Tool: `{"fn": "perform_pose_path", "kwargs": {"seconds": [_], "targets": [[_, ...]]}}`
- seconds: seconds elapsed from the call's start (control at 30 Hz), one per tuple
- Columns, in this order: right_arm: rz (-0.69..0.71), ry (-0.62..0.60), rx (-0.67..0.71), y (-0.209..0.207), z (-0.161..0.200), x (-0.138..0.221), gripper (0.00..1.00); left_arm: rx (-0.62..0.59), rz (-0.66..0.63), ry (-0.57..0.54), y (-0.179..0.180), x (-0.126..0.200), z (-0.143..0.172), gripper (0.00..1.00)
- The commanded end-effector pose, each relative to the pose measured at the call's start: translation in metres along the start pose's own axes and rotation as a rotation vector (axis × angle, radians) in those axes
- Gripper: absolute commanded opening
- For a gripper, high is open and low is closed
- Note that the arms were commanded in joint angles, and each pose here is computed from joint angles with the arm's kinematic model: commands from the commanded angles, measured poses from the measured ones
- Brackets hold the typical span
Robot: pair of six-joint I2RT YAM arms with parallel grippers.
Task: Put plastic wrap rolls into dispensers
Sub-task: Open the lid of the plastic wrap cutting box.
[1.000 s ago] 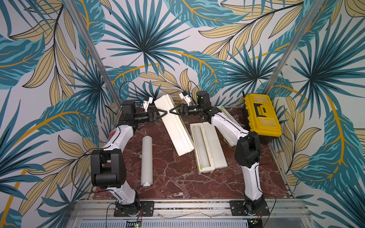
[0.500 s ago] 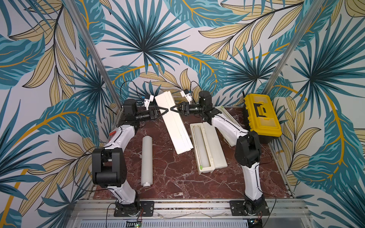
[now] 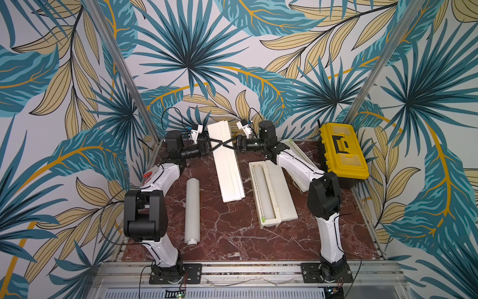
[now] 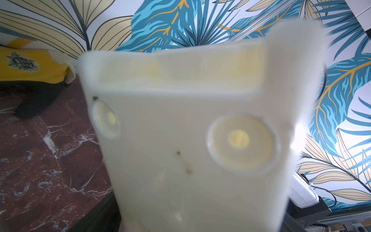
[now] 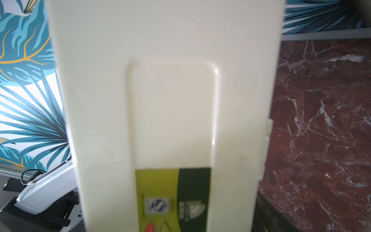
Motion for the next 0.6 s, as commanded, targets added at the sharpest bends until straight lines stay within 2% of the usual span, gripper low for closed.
{"fn": "perform_pose_path", "kwargs": {"seconds": [0.0, 0.2, 0.27, 0.33, 0.57], "targets": [[-0.157, 0.105, 0.054, 0.055, 0.025, -0.025, 0.63, 0.044, -0.101, -0.041, 0.027, -0.024, 0.009, 0.91], [-0.174, 0.121, 0.055, 0.055, 0.027, -0.026, 0.61, 0.051, -0.172, 0.034, 0.041, -0.038, 0.026, 0.89], [-0.181, 0.127, 0.059, 0.055, 0.028, -0.026, 0.6, 0.047, -0.171, 0.041, 0.042, -0.038, 0.028, 0.95], [-0.196, 0.144, 0.051, 0.052, 0.03, -0.025, 0.6, 0.018, -0.172, 0.033, 0.039, -0.034, 0.026, 0.99], [-0.189, 0.222, 0.021, 0.039, 0.046, -0.02, 0.59, -0.072, -0.124, -0.01, 0.017, -0.009, -0.003, 1.0]]}}
Point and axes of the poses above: each gripper's point midway between its finger pads, its own x axis back along the fingers, its own y axis along the line the jaws close on, z = x × y, the point moved 5 cm from there along x, back along the fingers, and after that the axes turned 3 degrees about x, right-handed, at the moved point
